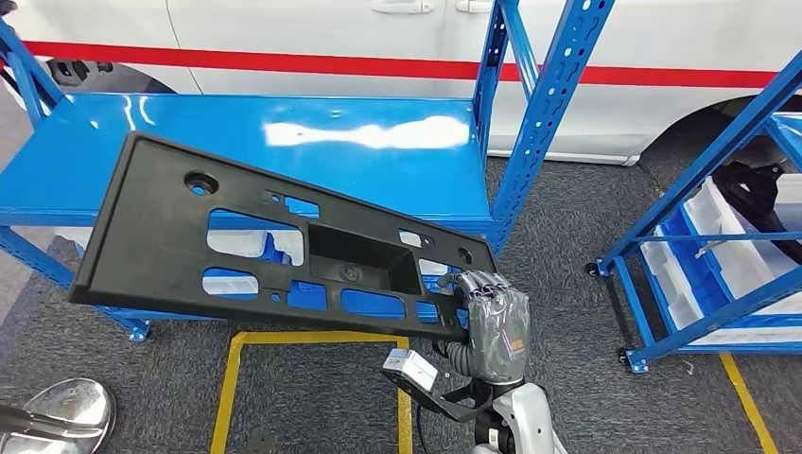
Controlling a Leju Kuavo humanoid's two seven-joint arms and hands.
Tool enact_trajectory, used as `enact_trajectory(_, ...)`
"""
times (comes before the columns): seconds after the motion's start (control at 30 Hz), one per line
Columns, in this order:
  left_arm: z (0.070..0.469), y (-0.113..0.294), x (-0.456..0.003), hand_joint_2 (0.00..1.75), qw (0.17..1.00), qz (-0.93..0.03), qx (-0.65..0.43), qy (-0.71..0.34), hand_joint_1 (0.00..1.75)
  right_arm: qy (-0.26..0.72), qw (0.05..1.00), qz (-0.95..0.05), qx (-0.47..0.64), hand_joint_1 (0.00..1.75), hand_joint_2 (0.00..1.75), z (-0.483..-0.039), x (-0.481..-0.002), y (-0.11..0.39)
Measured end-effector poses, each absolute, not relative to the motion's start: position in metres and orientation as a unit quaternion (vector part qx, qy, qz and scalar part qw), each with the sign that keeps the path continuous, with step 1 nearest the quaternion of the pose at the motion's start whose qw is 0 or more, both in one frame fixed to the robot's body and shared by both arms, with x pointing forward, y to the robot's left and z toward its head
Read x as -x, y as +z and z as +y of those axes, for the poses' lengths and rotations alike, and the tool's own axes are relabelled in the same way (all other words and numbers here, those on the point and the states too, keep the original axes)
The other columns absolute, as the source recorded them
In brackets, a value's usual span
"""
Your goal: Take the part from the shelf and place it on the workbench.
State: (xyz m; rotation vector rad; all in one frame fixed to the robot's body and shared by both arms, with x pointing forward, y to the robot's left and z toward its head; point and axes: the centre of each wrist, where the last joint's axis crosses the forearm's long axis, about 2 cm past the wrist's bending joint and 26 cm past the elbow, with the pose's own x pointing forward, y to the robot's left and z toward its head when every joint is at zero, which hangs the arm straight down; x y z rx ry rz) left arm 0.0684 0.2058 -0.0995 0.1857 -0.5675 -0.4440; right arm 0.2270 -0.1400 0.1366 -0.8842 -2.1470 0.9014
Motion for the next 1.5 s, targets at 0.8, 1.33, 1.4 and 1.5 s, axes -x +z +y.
enact_trajectory(0.8,0.2092,-0.1002,-0.0676,1.75,0.932,-0.275,-0.094,-0.218,0.00,0.340,0.325,-0.821,0.325,1.75,1.75,-0.1424,-0.2250,0.1336)
enact_trajectory(1.33,0.2094,-0.1003,-0.0672,1.75,0.932,-0.275,-0.094,-0.217,0.00,0.338,0.326,-0.821,0.324,1.75,1.75,-0.1426,-0.2224,0.1330)
enact_trajectory(1.4,0.2093,-0.1002,-0.0672,1.75,0.932,-0.275,-0.094,-0.217,0.00,0.338,0.326,-0.822,0.324,1.75,1.75,-0.1426,-0.2221,0.1331)
enact_trajectory(1.5,0.2092,-0.1002,-0.0673,1.75,0.932,-0.276,-0.094,-0.217,0.00,0.337,0.327,-0.822,0.323,1.75,1.75,-0.1424,-0.2214,0.1327)
